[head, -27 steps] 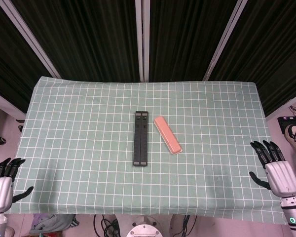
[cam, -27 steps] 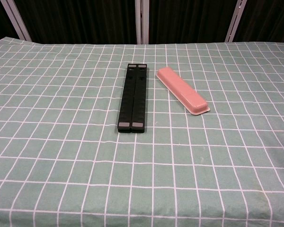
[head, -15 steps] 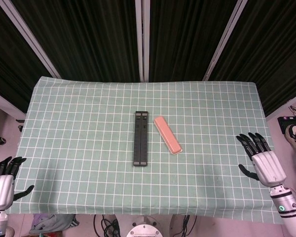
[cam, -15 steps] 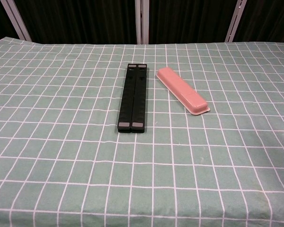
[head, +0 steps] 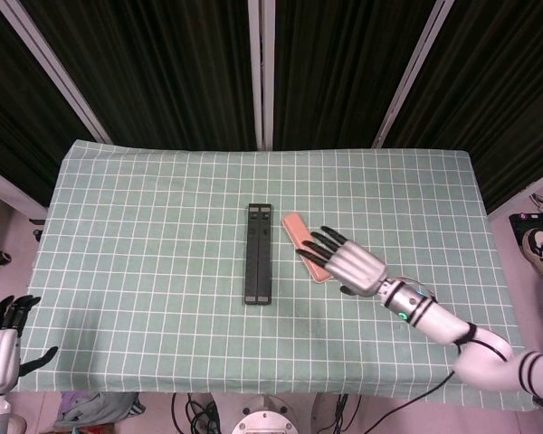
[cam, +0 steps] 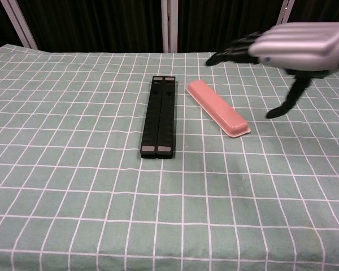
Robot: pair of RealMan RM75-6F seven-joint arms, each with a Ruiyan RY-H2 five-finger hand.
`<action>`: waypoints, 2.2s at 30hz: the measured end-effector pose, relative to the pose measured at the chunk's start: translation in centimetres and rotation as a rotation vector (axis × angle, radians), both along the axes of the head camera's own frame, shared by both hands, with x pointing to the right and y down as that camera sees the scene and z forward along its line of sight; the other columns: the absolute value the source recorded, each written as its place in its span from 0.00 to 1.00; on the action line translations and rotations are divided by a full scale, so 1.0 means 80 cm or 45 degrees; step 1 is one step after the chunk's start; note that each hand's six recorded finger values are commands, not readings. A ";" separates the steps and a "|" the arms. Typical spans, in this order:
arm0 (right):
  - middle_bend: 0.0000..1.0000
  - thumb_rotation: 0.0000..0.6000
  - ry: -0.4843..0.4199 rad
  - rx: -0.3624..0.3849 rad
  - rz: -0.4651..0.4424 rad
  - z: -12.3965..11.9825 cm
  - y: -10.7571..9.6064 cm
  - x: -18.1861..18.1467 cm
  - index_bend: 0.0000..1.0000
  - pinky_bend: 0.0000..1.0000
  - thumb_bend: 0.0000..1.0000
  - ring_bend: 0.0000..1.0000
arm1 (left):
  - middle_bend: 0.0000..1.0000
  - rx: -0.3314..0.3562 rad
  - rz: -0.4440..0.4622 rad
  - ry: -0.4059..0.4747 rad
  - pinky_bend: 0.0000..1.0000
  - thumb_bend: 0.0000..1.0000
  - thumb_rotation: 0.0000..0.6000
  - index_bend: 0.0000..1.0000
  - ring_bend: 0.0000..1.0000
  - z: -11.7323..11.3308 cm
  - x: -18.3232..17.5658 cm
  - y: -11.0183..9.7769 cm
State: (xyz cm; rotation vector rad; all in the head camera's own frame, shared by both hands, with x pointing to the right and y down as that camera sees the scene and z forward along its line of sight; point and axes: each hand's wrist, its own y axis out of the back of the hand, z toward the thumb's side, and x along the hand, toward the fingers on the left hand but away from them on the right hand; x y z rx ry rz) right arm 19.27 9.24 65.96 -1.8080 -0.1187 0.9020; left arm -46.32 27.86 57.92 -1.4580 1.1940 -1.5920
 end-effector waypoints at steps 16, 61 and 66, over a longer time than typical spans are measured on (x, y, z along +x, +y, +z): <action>0.03 1.00 0.193 0.131 -0.445 0.088 -0.006 -0.174 0.00 0.00 0.08 0.00 | 0.17 -0.043 -0.094 -0.015 0.15 0.01 1.00 0.20 0.10 0.005 -0.025 0.022; 0.62 1.00 -0.284 0.385 -0.373 0.030 -0.031 -0.177 0.82 0.27 0.65 0.38 | 0.17 -0.022 -0.118 -0.022 0.15 0.01 1.00 0.20 0.10 -0.001 -0.035 0.031; 0.63 1.00 -0.500 0.506 -0.339 -0.032 -0.032 -0.174 0.82 0.27 0.66 0.38 | 0.17 -0.009 -0.110 -0.025 0.15 0.01 1.00 0.20 0.10 -0.005 -0.032 0.030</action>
